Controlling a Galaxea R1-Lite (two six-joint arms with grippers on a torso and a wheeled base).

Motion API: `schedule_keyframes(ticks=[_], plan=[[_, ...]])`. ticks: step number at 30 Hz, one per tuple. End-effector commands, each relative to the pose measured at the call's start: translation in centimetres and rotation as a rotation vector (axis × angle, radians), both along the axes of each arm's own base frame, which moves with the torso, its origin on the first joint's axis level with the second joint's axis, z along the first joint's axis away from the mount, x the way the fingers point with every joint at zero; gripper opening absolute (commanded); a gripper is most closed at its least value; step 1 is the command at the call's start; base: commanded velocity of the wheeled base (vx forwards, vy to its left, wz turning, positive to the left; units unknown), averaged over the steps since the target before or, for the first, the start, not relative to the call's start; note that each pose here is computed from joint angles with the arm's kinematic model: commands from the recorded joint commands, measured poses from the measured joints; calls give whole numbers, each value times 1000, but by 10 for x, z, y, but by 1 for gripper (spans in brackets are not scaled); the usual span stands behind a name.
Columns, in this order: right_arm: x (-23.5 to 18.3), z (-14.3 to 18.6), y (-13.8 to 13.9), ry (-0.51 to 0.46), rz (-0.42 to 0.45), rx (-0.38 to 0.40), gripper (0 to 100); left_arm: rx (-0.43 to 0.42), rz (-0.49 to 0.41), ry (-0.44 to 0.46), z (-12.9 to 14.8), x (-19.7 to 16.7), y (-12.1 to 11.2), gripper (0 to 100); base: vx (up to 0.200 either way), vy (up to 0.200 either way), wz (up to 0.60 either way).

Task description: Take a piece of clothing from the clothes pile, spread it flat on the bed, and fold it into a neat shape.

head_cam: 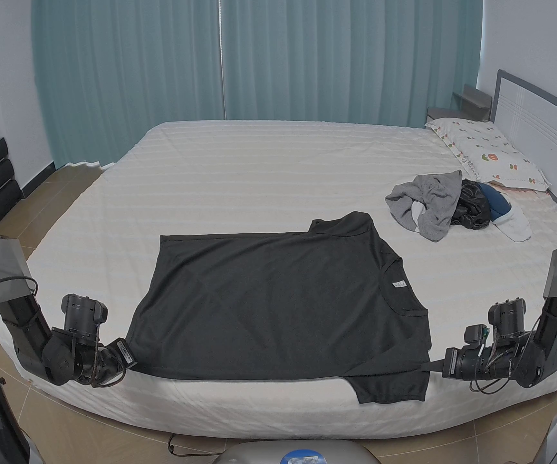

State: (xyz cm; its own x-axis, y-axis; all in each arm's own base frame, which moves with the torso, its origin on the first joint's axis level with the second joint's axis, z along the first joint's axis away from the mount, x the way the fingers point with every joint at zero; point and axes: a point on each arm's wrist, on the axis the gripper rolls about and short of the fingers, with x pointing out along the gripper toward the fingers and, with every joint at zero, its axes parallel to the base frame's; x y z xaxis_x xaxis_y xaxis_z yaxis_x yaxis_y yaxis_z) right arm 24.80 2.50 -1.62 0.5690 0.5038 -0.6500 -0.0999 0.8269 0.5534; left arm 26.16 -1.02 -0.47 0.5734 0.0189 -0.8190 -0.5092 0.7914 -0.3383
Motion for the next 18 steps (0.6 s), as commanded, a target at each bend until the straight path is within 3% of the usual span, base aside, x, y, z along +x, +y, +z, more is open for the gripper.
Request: schedule_keyframes(ticks=[1, 9, 18], plan=[[-17, 7, -6, -4, 8, -23, 0, 3, -1, -13, 4, -2, 1, 0, 0, 0, 0], [-46, 17, -6, 16, 47, -1, 0, 35, -28, -6, 6, -9, 4, 0, 0, 0, 0], [-63, 14, -8, 44, 83, -34, 0, 71, -57, 4, 9, -16, 8, 0, 0, 0, 0]])
